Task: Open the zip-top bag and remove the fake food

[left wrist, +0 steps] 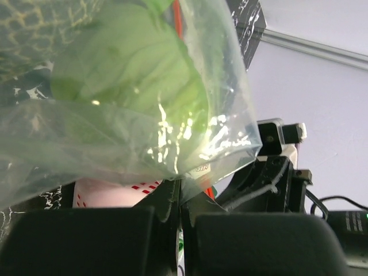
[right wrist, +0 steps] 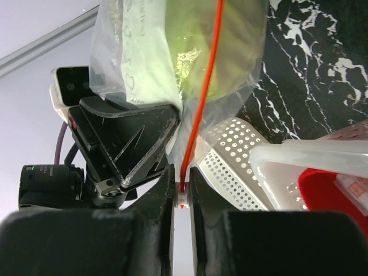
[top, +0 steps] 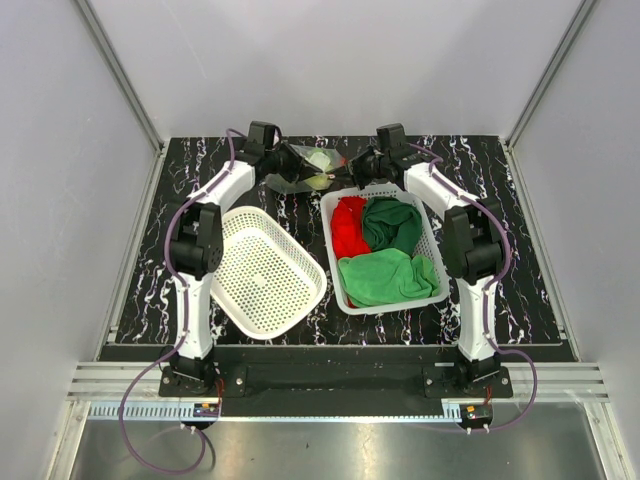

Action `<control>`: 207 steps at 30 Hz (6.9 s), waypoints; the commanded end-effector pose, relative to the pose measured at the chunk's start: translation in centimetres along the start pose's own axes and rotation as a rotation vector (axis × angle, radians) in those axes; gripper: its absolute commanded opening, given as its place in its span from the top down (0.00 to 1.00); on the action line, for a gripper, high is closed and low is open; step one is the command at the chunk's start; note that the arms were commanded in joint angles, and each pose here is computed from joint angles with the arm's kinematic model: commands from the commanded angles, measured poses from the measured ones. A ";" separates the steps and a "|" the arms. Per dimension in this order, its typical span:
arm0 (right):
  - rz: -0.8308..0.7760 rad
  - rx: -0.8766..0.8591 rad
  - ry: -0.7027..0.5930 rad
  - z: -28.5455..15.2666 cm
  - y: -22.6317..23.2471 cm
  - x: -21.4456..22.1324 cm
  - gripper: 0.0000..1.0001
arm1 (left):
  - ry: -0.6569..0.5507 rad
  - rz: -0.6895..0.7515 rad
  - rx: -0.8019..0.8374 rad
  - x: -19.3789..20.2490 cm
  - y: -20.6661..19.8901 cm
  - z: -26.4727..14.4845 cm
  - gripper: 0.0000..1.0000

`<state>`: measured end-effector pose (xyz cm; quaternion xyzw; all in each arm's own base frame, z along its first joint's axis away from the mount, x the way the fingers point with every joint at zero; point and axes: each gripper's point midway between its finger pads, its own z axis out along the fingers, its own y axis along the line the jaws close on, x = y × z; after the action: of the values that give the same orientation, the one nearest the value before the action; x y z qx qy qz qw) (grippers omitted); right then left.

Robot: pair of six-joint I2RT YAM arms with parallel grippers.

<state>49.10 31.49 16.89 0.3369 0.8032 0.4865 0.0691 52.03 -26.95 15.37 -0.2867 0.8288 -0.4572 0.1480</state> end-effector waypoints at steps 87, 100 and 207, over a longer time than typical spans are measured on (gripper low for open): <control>0.049 0.005 0.034 -3.4 5.8 0.2 0.91 | -0.285 1.797 0.173 3.4 -8.5 -6.9 0.20; 0.052 0.008 0.032 -3.2 5.8 0.4 0.91 | -0.232 1.802 0.216 3.6 -8.5 -4.1 0.41; -0.151 0.101 0.043 -5.5 6.5 2.8 0.67 | -0.289 1.834 0.230 7.5 -9.4 -7.4 1.00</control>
<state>48.35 30.52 24.91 0.2750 0.8513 0.4411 0.0719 45.33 -29.39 24.65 0.4309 0.6866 -0.1971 0.5514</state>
